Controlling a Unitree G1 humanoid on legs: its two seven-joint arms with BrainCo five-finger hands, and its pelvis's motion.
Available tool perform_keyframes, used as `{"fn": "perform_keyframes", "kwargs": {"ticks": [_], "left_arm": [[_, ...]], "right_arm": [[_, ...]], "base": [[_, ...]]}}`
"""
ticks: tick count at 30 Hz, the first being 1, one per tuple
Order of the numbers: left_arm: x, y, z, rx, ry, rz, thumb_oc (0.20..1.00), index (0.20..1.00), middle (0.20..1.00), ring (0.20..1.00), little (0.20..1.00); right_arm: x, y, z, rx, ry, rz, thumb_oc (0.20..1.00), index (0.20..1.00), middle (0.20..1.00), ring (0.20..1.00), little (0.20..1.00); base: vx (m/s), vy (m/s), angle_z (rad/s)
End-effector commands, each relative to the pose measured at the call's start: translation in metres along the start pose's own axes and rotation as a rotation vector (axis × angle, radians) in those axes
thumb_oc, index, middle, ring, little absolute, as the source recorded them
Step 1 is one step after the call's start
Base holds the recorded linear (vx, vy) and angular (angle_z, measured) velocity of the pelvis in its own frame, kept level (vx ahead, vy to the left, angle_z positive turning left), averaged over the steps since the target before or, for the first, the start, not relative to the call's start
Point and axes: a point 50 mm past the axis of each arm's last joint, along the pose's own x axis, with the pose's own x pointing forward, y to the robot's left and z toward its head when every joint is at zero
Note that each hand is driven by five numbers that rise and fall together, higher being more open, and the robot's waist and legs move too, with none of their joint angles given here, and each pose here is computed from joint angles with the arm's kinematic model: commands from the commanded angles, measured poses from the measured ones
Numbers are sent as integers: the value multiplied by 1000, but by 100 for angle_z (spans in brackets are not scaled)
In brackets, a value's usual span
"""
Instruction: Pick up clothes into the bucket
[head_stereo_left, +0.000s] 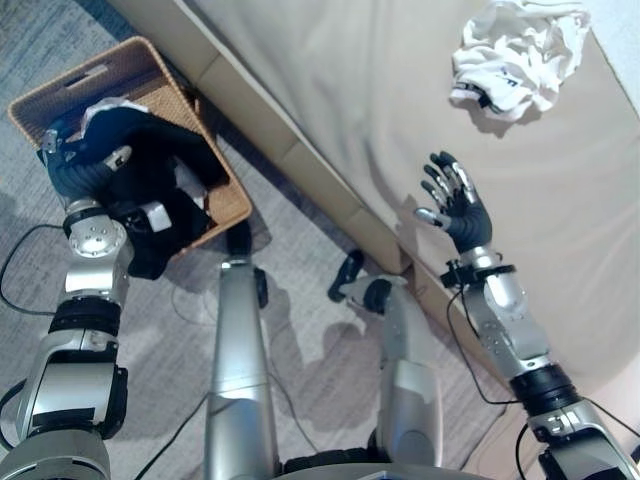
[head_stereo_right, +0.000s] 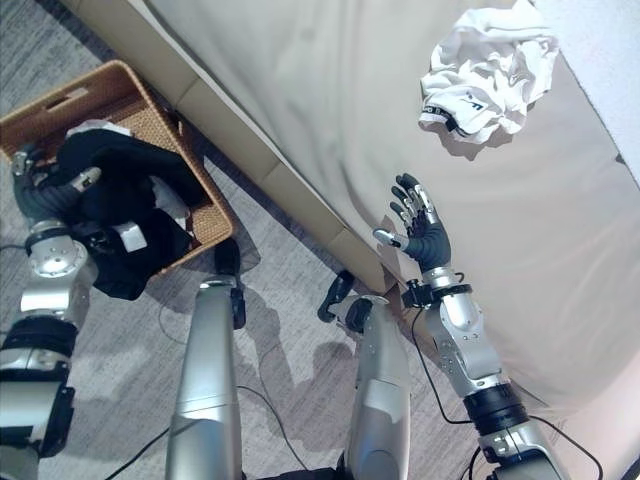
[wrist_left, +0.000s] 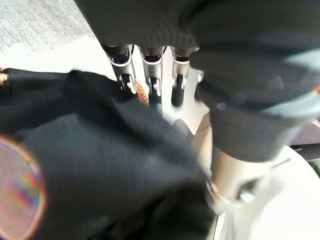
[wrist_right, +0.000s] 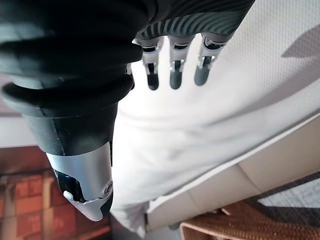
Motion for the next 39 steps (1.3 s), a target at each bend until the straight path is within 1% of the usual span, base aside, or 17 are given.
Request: {"fn": "perform_keyframes", "kwargs": {"ticks": [1,3,6,9,10,14,17,18,19,21,22,24,32,34,35,36,39], "left_arm": [[-3,6,-23,0,118,-44,1000,1000,1000,1000,1000],[-5,7,-32,52,154,-89,1000,1000,1000,1000,1000],[-7,8,-34,21,169,-89,1000,1000,1000,1000,1000],[-14,8,-37,-66,162,-80,1000,1000,1000,1000,1000],[-20,6,-41,-162,172,-76,1000,1000,1000,1000,1000],[-29,-1,-37,-243,127,-130,1000,1000,1000,1000,1000],[-49,-6,-36,-382,87,-178,1000,1000,1000,1000,1000],[-50,-6,-37,-383,89,-178,1000,1000,1000,1000,1000],[-64,-9,-40,-451,86,-193,1000,1000,1000,1000,1000],[-70,-11,-39,-479,72,-206,1000,1000,1000,1000,1000],[-85,-17,-40,-511,60,-249,1000,1000,1000,1000,1000],[-98,-22,-38,-541,46,-303,1000,1000,1000,1000,1000],[-138,-40,-45,-531,74,-468,1000,1000,1000,1000,1000],[-148,-48,-47,-515,91,-510,1000,1000,1000,1000,1000],[-148,-48,-47,-515,91,-510,1000,1000,1000,1000,1000],[-154,-54,-46,-474,80,-555,1000,1000,1000,1000,1000],[-163,-62,-50,-452,99,-584,1000,1000,1000,1000,1000]], "right_arm": [[-6,-10,17,-32,-60,-3,1000,1000,1000,1000,1000],[-7,-11,14,-36,-43,-2,1000,1000,1000,1000,1000],[-7,-10,13,-38,-37,0,1000,1000,1000,1000,1000],[-6,-10,13,-29,-42,-2,1000,1000,1000,1000,1000],[-4,-10,14,-24,-48,-12,1000,1000,1000,1000,1000],[-3,-13,13,-27,-48,-36,1000,1000,1000,1000,1000],[-4,-18,10,-32,-45,-74,1000,1000,1000,1000,1000],[-4,-18,10,-33,-44,-74,1000,1000,1000,1000,1000],[-5,-21,9,-33,-48,-97,1000,1000,1000,1000,1000],[-7,-24,10,-39,-51,-115,1000,1000,1000,1000,1000],[-11,-29,8,-69,-42,-141,1000,1000,1000,1000,1000],[-16,-34,3,-88,-21,-163,1000,1000,1000,1000,1000],[-30,-41,-16,-141,64,-225,1000,1000,1000,1000,1000],[-30,-42,-20,-295,99,-247,1000,1000,1000,1000,1000],[-30,-42,-20,-296,99,-247,1000,1000,1000,1000,1000],[-30,-44,-23,-371,120,-263,1000,1000,1000,1000,1000],[-28,-41,-23,-401,107,-282,1000,1000,1000,1000,1000]], "base": [[0,0,0],[0,0,0],[0,0,0],[0,0,0],[0,0,0],[0,0,0],[5,-4,3],[4,6,4],[0,0,0],[25,-3,3],[66,-18,4],[53,-22,0],[46,-20,-13],[40,-46,-28],[80,-49,-26],[50,-35,-20],[123,-53,-23]]}}
